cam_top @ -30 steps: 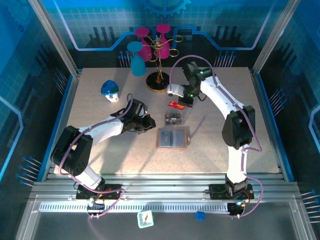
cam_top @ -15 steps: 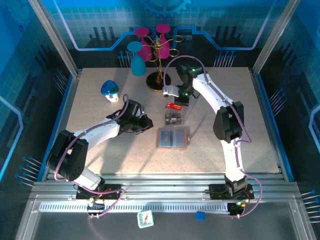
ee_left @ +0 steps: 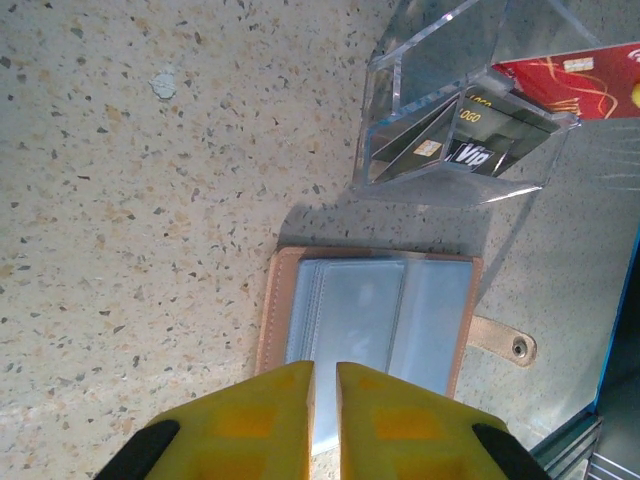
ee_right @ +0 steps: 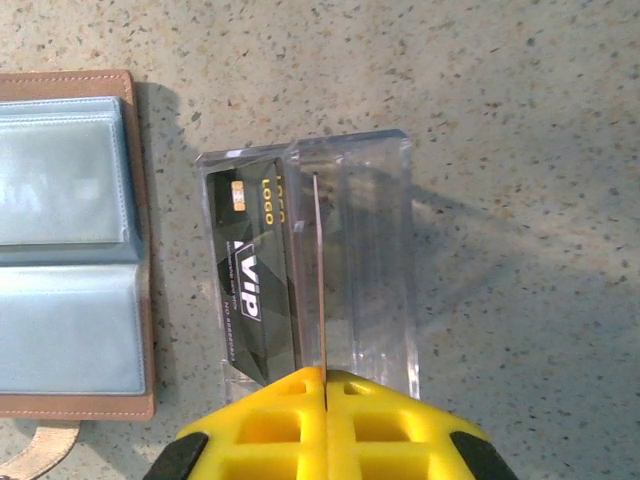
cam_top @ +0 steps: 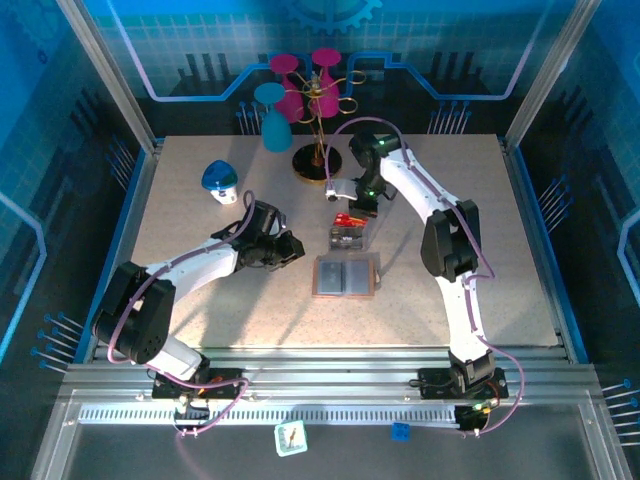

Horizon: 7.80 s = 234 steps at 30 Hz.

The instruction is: Take the credit cards out of the card holder

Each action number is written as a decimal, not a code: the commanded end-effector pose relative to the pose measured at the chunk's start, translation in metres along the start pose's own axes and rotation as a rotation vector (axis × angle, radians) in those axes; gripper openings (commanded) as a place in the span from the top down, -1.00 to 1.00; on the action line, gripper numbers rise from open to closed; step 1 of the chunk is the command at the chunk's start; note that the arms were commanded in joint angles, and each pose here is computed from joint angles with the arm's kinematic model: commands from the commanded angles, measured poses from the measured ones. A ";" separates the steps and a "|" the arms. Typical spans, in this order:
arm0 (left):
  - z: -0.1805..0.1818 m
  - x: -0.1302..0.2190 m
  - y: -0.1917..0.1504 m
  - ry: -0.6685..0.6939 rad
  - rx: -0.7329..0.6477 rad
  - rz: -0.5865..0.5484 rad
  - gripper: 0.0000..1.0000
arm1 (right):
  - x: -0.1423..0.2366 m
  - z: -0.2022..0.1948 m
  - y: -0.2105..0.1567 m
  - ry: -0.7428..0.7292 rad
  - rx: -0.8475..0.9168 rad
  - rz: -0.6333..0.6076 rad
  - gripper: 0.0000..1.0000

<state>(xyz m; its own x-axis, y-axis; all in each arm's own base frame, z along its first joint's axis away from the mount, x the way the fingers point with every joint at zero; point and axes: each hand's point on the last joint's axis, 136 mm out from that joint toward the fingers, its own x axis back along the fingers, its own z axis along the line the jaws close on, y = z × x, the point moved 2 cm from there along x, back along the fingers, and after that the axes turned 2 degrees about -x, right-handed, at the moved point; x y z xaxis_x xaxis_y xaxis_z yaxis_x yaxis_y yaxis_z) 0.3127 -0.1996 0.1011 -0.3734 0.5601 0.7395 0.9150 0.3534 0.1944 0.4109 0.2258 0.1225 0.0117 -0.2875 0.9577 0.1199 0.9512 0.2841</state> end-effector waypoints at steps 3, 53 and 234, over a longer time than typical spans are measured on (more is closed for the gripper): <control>0.003 0.004 0.000 0.002 0.017 -0.005 0.72 | -0.010 0.014 0.005 0.074 0.006 0.005 1.00; 0.003 0.003 0.000 0.003 0.021 0.009 0.73 | 0.013 -0.031 0.017 -0.288 -0.003 -0.025 0.00; -0.007 -0.051 -0.027 0.010 0.053 0.249 0.81 | -0.096 0.141 -0.030 0.484 -1.575 -0.464 0.63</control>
<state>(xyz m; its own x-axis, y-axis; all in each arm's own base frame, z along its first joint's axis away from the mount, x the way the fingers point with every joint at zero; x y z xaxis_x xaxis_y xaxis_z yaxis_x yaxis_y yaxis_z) 0.3025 -0.2333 0.0403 -0.1026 0.5816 0.8070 0.9626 0.2627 -0.0669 0.2710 0.2430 0.0366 -0.0712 -0.7611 0.6448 0.9905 -0.1304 -0.0447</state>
